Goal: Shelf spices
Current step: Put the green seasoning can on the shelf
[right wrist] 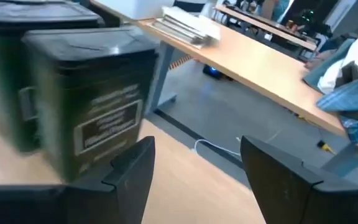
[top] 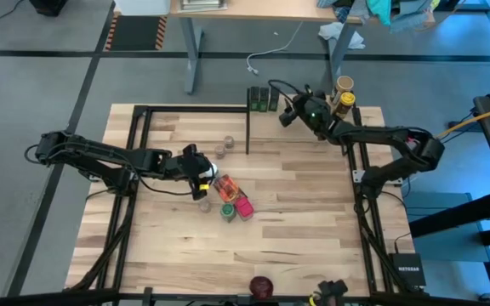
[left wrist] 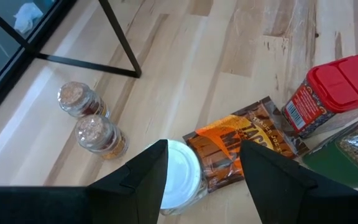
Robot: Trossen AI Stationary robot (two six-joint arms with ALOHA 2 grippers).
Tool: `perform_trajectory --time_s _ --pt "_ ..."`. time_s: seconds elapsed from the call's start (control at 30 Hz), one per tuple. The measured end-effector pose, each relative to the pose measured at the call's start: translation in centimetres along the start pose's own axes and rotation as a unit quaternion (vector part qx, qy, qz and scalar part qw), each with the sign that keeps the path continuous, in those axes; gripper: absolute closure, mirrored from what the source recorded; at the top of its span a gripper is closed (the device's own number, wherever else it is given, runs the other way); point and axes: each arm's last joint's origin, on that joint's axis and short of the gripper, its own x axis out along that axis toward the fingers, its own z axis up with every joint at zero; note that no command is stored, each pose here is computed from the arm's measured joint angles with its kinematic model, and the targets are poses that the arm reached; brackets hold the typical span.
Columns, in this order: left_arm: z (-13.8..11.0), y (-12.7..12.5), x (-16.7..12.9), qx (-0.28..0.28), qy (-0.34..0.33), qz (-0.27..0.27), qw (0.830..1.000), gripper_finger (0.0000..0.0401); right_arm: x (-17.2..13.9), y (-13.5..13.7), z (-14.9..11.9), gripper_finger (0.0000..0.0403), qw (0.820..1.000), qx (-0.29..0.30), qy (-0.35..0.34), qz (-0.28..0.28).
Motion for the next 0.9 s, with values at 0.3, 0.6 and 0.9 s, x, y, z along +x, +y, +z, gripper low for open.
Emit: perform_trajectory --time_s 0.3,0.6,0.9 --pt "0.2 0.0 0.0 0.010 -0.008 -0.001 1.000 0.0207 1.9 -0.1 -0.5 0.0160 0.998 0.047 -0.042 0.026" --pt "0.3 -0.1 0.0 0.012 -0.015 -0.003 1.000 0.0207 2.3 0.8 -1.0 0.0160 0.997 0.043 -0.045 0.044" --pt "0.3 -0.1 0.0 0.011 -0.015 -0.003 1.000 0.0207 2.4 0.8 -1.0 0.0160 0.997 0.039 -0.044 0.059"
